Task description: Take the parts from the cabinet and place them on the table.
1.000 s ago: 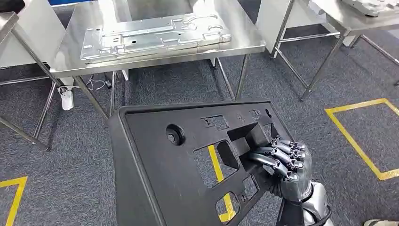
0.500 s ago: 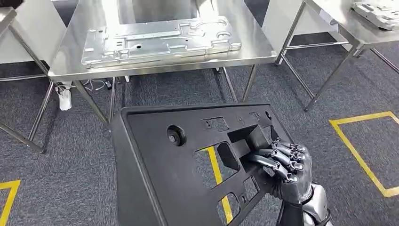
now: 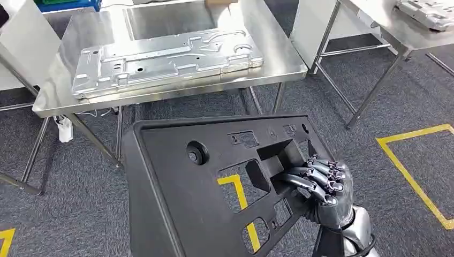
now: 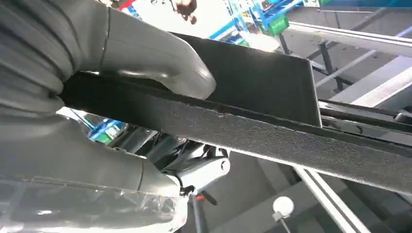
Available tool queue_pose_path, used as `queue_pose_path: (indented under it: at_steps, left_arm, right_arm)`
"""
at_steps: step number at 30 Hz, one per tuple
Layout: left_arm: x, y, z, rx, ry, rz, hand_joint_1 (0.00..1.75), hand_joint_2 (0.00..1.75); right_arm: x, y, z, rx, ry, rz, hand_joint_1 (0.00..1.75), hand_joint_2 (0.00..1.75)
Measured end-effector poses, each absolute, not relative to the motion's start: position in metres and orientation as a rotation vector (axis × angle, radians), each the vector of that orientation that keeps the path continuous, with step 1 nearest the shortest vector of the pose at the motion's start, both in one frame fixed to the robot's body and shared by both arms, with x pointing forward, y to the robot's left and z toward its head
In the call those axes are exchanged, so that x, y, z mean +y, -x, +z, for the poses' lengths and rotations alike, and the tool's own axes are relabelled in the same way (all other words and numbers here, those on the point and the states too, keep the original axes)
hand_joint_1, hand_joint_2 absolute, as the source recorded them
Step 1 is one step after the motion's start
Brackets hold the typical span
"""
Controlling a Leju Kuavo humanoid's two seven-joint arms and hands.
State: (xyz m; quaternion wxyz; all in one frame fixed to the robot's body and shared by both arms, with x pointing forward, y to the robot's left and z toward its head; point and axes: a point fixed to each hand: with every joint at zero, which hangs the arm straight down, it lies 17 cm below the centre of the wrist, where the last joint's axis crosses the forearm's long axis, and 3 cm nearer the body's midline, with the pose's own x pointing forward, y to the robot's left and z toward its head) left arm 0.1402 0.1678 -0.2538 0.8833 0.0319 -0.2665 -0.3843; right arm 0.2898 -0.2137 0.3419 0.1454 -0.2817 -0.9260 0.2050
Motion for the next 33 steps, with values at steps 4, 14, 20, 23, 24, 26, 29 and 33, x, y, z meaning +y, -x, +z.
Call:
queue_pose_path:
  at_steps: [4, 14, 20, 23, 24, 26, 29, 33]
  left_arm:
    - [0.170, -0.143, -0.253, -0.560, -0.068, -0.794, 0.00, 1.75]
    - [0.172, -0.137, -0.255, -0.546, -0.071, -0.798, 0.00, 1.75]
    - [0.175, -0.135, -0.256, -0.540, -0.075, -0.803, 0.00, 1.75]
    - [0.175, -0.138, -0.256, -0.543, -0.077, -0.804, 0.00, 1.75]
    - [0.175, -0.140, -0.255, -0.549, -0.077, -0.804, 0.00, 1.75]
    - [0.175, -0.145, -0.254, -0.555, -0.080, -0.803, 0.00, 1.75]
    - [0.175, -0.145, -0.254, -0.553, -0.081, -0.804, 0.00, 1.75]
    - [0.176, -0.143, -0.255, -0.548, -0.080, -0.804, 0.00, 1.75]
  right_arm:
    - [-0.209, -0.291, 0.341, -2.669, 0.804, 0.596, 1.75, 1.75]
    - [-0.210, -0.293, 0.344, -2.677, 0.819, 0.578, 1.75, 1.75]
    - [-0.210, -0.295, 0.342, -2.668, 0.822, 0.576, 1.75, 1.75]
    - [-0.210, -0.295, 0.342, -2.668, 0.823, 0.576, 1.75, 1.75]
    - [-0.210, -0.295, 0.342, -2.667, 0.823, 0.577, 1.75, 1.75]
    - [-0.210, -0.295, 0.342, -2.666, 0.823, 0.577, 1.75, 1.75]
    - [-0.210, -0.295, 0.342, -2.664, 0.824, 0.577, 1.75, 1.75]
    - [-0.210, -0.296, 0.340, -2.656, 0.825, 0.581, 1.75, 1.75]
